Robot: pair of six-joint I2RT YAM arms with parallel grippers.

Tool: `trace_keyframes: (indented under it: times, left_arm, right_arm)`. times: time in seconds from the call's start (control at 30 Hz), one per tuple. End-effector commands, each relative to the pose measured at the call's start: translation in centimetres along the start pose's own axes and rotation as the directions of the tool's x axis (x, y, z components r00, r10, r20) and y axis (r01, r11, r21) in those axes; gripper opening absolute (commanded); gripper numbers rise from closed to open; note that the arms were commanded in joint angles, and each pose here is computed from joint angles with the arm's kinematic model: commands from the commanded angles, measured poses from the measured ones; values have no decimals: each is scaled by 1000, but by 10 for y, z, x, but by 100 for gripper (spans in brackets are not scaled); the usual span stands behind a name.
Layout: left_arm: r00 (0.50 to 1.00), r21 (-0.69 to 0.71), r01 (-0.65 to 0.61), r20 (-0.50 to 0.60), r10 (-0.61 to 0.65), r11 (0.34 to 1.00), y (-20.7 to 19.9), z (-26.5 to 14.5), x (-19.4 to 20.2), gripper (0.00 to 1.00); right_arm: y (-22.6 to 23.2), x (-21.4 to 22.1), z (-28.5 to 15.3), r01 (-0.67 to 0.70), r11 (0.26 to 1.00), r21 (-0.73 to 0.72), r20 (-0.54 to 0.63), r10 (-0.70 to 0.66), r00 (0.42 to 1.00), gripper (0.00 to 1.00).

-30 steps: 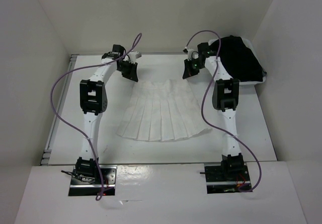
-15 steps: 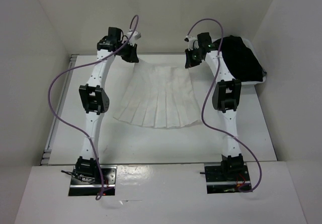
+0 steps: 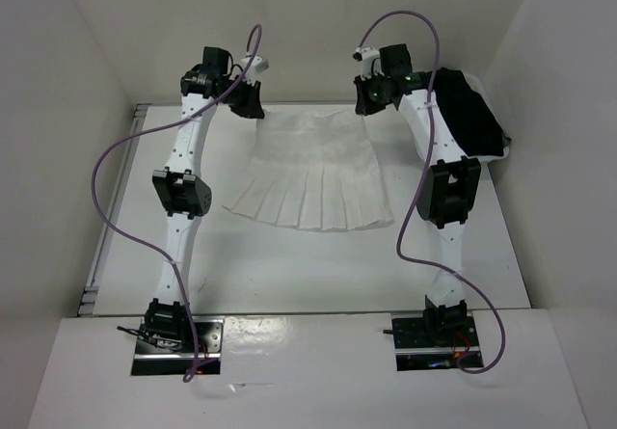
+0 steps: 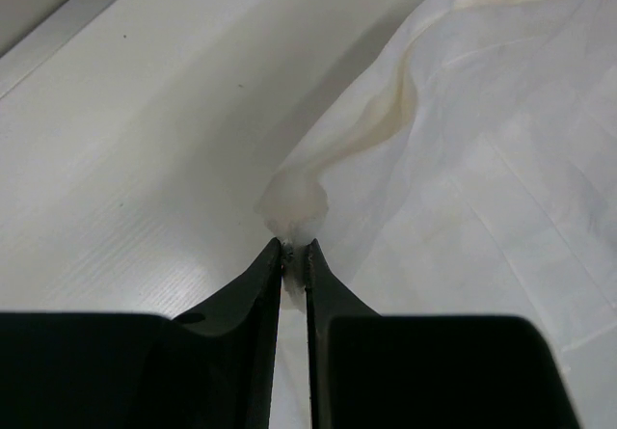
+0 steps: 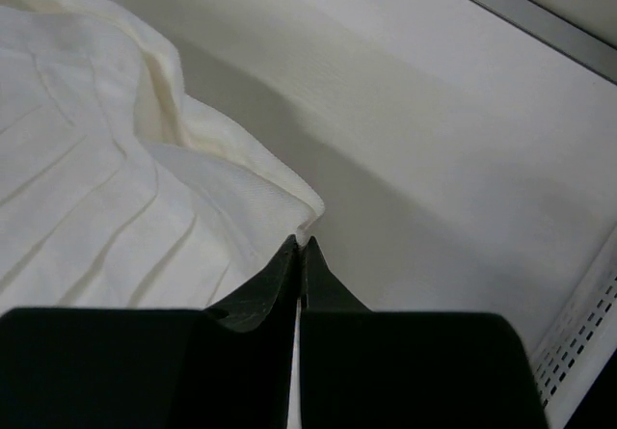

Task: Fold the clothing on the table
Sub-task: Fold the skirt

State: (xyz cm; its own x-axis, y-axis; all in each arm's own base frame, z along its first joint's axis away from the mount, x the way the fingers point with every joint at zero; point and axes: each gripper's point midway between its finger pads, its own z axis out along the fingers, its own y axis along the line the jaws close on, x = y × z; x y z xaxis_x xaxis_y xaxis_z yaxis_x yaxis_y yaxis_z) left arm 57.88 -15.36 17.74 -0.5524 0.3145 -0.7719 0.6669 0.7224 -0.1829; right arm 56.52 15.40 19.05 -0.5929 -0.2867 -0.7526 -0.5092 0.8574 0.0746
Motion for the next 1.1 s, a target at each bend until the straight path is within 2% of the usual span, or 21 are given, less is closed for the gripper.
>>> trace_keyframes:
  times: [0.0, 0.1, 0.33, 0.43, 0.5, 0.7, 0.8, 0.87, 0.9, 0.93, 1.03, 1.07]
  left_arm:
    - [1000, 29, 0, 21, -1, 1000, -15, -23, -13, 4]
    - [1000, 1, 9, -15, -9, 1000, -9, -10, -1, 3]
    - [983, -38, 127, -131, -130, 991, 1, 40, 47, 3]
    - [975, -46, 132, -177, -138, 990, 1, 60, 67, 3]
    - [971, -39, 142, -191, -147, 989, -3, 70, 74, 3]
    - [945, -132, 195, -240, -222, 972, -4, 101, 100, 3]
    - [915, -238, 260, -251, -317, 936, 1, 102, 109, 3]
    - [901, -326, 255, -263, -346, 910, -3, 98, 110, 2]
    - [895, -368, 280, -235, -380, 887, -2, 87, 101, 1]
    - [882, -393, 274, -262, -393, 878, -7, 88, 109, 1]
    - [883, -445, 255, -254, -394, 858, -16, 68, 95, 1]
    - [867, -449, 254, -287, -408, 856, -22, 58, 103, 1]
  right_arm:
    - [17, -34, -31, 69, 997, 31, 109, -72, 991, 0]
    - [18, -19, -25, 69, 997, 25, 76, -71, 995, 0]
    - [14, 11, -3, 59, 998, 26, 41, -61, 997, 0]
    - [9, 46, 18, 44, 998, 38, -21, -43, 999, 0]
    - [6, 55, 29, 44, 998, 47, -23, -43, 999, 0]
    - [10, 86, 46, 27, 1000, 12, -76, -26, 997, 0]
    - [16, 90, 47, 24, 1000, 5, -76, -24, 997, 0]
    - [17, 91, 44, 24, 1000, 5, -78, -23, 997, 0]
    - [18, 93, 42, 23, 1000, 5, -81, -22, 996, 0]
    - [18, 96, 44, 22, 1000, 4, -82, -22, 996, 0]
    - [19, 103, 43, 19, 1000, 2, -95, -18, 995, 0]
    - [19, 100, 44, 21, 1000, 4, -86, -21, 996, 0]
